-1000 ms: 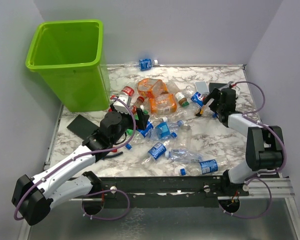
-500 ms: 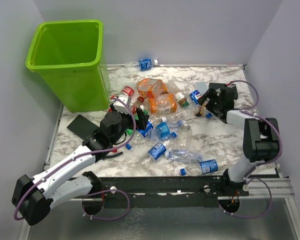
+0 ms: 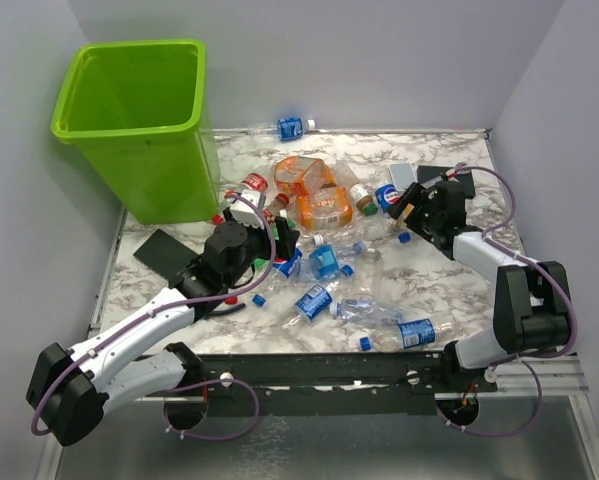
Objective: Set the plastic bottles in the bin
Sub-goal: Pick up the plastic bottle at the center of the board.
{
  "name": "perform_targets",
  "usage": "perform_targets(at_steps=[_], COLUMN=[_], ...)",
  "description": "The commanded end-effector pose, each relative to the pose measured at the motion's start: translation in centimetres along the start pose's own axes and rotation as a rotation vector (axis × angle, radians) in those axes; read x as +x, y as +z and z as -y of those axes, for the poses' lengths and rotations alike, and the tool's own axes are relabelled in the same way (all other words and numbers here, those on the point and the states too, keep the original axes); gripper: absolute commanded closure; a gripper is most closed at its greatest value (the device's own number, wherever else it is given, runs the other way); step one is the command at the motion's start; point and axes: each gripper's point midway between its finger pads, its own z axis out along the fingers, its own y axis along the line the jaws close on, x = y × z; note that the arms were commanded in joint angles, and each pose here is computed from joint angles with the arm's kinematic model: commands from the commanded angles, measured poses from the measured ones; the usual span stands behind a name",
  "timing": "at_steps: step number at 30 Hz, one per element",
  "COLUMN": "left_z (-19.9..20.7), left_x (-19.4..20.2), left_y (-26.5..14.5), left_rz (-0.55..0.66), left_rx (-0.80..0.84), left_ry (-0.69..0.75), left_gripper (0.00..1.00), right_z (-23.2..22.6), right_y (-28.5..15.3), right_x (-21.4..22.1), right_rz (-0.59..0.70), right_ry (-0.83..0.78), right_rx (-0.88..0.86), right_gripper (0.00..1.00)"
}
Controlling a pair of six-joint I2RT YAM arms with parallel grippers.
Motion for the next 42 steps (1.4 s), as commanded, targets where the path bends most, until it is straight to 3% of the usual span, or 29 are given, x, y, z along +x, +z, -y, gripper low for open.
perform_targets(at_steps=[1,12,21,33,35,39,42], left_z=[0.5,0.7,0.6,0.4,0.2,0.1,0.5], left_x=[-0.5,-0.4,-0.3,-0.6,-1.2,-3.0,-4.3], left_y=[0.1,0.2,0.3,0.1,-0.1,-0.8,-1.2], left_rz=[0.01,0.006,0.002,0.017,0.049,0.138,0.205], left_rx=[0.018,0.025,0.022,0.009,0.004,0.002,0.018], left_ry=[-0.007,-0.007,-0.006,-0.008,-0.013,-0.047,-0.148], left_gripper=[0.01,0.01,0.01,0.01,0.01,0.01,0.01], right_z=[2.7,5.8,5.6,2.1,0.5,-6.2,-10.3], right_y=[0.2,0.5,0.5,-4.8,-6.6,-11.0,-15.0], right_x=[1.9,3.8,4.5,1.6,1.0,1.0,1.5], right_rz=[-0.056,-0.09,-0.103,0.0,0.025,0.034,0.048], right_ry=[0.011,-0.027,-0.019,-0.055,-0.073,-0.181,-0.248], right_rx=[0.109,0.214,0.183,0.086,0.022,-0.314,-0.524], right_gripper=[0.13,0.19,0.55,0.86,0.92,0.98,0.99])
